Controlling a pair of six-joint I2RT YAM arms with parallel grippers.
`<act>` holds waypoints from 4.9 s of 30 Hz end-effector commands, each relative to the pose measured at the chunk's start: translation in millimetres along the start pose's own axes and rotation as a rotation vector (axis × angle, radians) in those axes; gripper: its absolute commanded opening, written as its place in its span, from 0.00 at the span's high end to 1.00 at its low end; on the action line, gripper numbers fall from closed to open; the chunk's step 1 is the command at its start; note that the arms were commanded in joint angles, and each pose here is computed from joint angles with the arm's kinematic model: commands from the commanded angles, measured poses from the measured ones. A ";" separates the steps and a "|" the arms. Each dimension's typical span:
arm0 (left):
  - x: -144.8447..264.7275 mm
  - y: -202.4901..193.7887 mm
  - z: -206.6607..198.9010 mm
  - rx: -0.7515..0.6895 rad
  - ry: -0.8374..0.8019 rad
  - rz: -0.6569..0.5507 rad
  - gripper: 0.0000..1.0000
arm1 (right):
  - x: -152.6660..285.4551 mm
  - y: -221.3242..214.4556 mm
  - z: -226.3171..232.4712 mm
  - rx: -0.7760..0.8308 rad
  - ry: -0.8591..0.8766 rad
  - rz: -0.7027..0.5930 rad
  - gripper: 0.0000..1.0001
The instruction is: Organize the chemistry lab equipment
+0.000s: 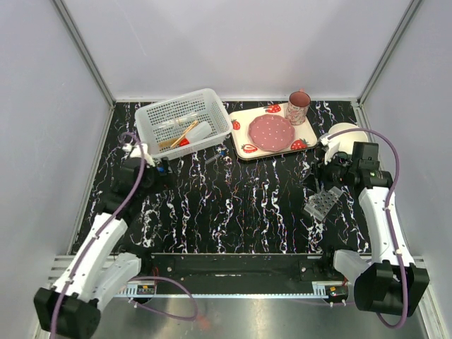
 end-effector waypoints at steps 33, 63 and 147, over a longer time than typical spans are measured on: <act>-167.6 30.8 157.7 1.045 0.546 0.479 0.30 | 10.2 3.2 22.8 0.076 0.095 -0.112 0.23; -197.8 -0.1 146.5 0.919 0.495 0.664 0.72 | 11.7 1.9 25.4 0.085 0.102 -0.119 0.23; -38.1 34.4 -170.2 1.354 -0.548 0.017 0.84 | -138.6 87.9 147.8 -0.069 0.393 0.140 0.74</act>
Point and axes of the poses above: each gripper's point midway between its finger pads, its own x axis back along the fingers, its own z axis along the line the jaws close on, y = z × x, the point moved 7 cm from there along x, back along the fingers, and after that the axes turned 7 degrees about -x, right-handed, at the moved point
